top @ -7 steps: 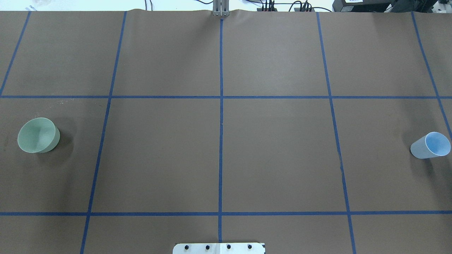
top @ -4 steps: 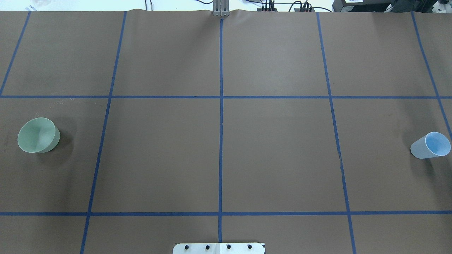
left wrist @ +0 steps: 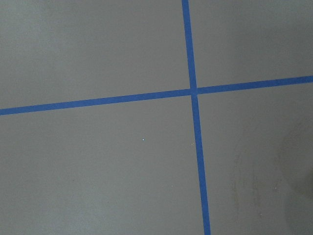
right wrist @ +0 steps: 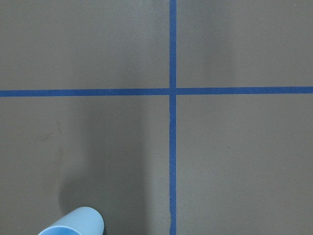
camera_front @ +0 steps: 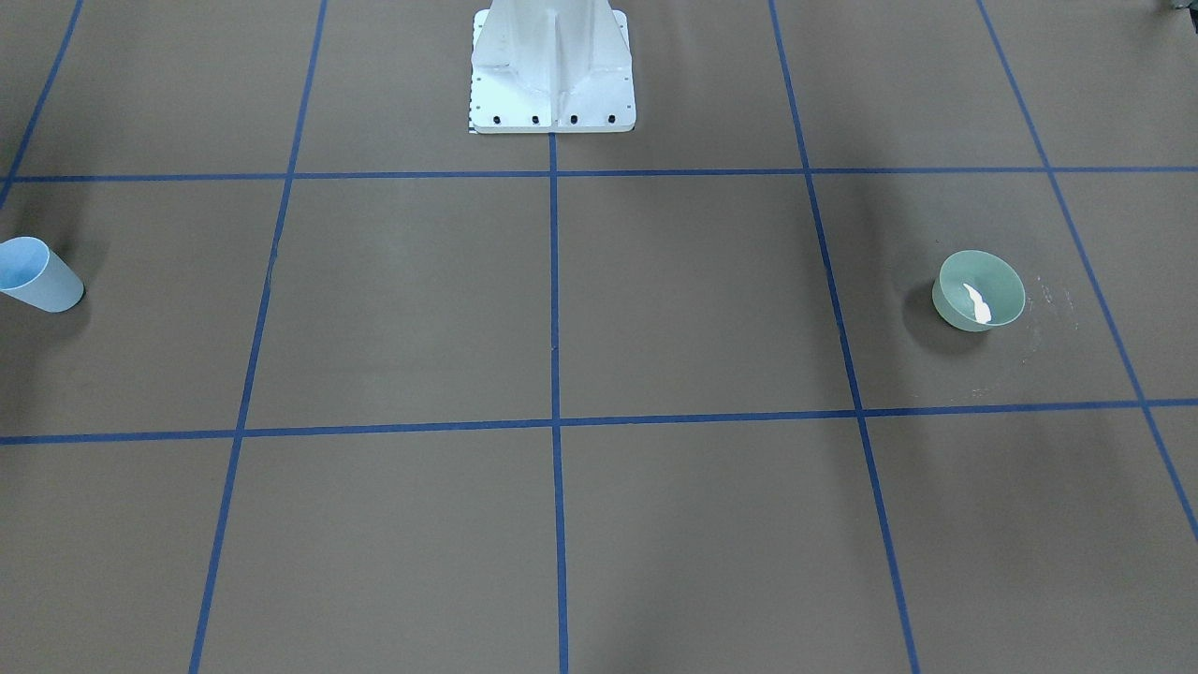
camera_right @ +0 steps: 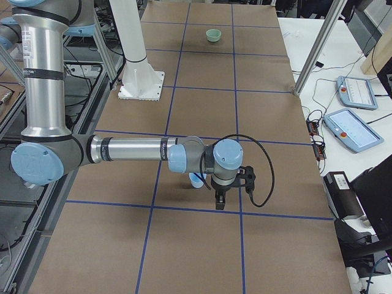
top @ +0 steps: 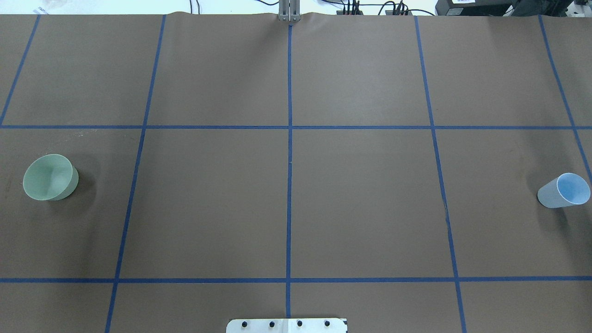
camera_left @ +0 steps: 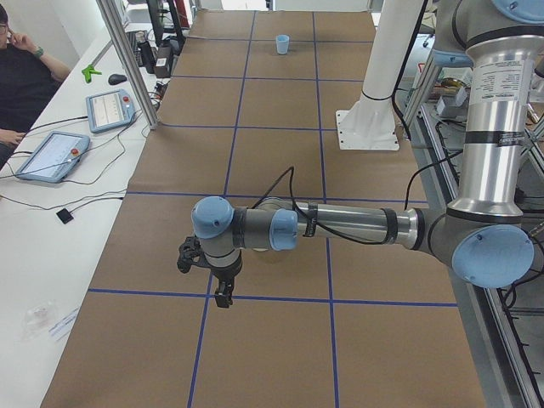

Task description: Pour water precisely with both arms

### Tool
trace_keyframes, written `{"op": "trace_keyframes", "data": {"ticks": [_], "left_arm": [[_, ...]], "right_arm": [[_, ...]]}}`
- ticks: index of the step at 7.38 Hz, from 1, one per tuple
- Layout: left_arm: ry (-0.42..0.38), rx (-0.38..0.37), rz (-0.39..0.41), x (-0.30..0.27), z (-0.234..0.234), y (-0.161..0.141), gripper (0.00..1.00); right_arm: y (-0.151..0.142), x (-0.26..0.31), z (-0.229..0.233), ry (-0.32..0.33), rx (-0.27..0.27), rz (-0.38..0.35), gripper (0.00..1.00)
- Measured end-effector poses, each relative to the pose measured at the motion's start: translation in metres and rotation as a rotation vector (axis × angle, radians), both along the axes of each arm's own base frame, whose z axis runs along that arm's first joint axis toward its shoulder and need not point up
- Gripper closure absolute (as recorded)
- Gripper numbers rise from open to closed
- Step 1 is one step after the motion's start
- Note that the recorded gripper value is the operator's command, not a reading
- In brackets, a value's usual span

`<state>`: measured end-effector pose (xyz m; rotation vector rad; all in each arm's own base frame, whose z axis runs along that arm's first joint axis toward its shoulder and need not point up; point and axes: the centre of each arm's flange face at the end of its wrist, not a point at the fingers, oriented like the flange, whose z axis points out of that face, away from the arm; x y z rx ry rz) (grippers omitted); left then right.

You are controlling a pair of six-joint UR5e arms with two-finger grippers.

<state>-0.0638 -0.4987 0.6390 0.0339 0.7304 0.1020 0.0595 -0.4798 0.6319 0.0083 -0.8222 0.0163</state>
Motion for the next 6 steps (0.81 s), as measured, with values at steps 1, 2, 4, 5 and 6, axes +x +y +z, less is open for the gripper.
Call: {"op": "trace_keyframes", "data": {"ticks": [1, 2, 4, 5, 6], "left_arm": [[-0.001, 0.0, 0.0, -0.0001, 0.0002, 0.0, 0.0], [-0.001, 0.0, 0.0, -0.0003, 0.0001, -0.0001, 0.0], [-0.001, 0.0, -0.001, -0.0004, 0.0002, -0.0001, 0.0], [-0.001, -0.001, -0.001, -0.0004, 0.0008, 0.0002, 0.0], [-0.001, -0.002, -0.001, -0.0004, 0.0012, 0.0005, 0.0]], "right_arm": [[-0.0007, 0.0, -0.0011, 0.0, 0.002, 0.0, 0.01], [-0.0013, -0.0001, -0.0019, -0.001, 0.004, 0.0, 0.01], [-0.0017, -0.0001, -0.0027, -0.002, 0.005, 0.0, 0.01], [-0.0017, -0.0002, -0.003, -0.003, 0.005, 0.0, 0.01], [-0.0018, -0.0002, -0.0032, -0.003, 0.005, 0.0, 0.01]]}}
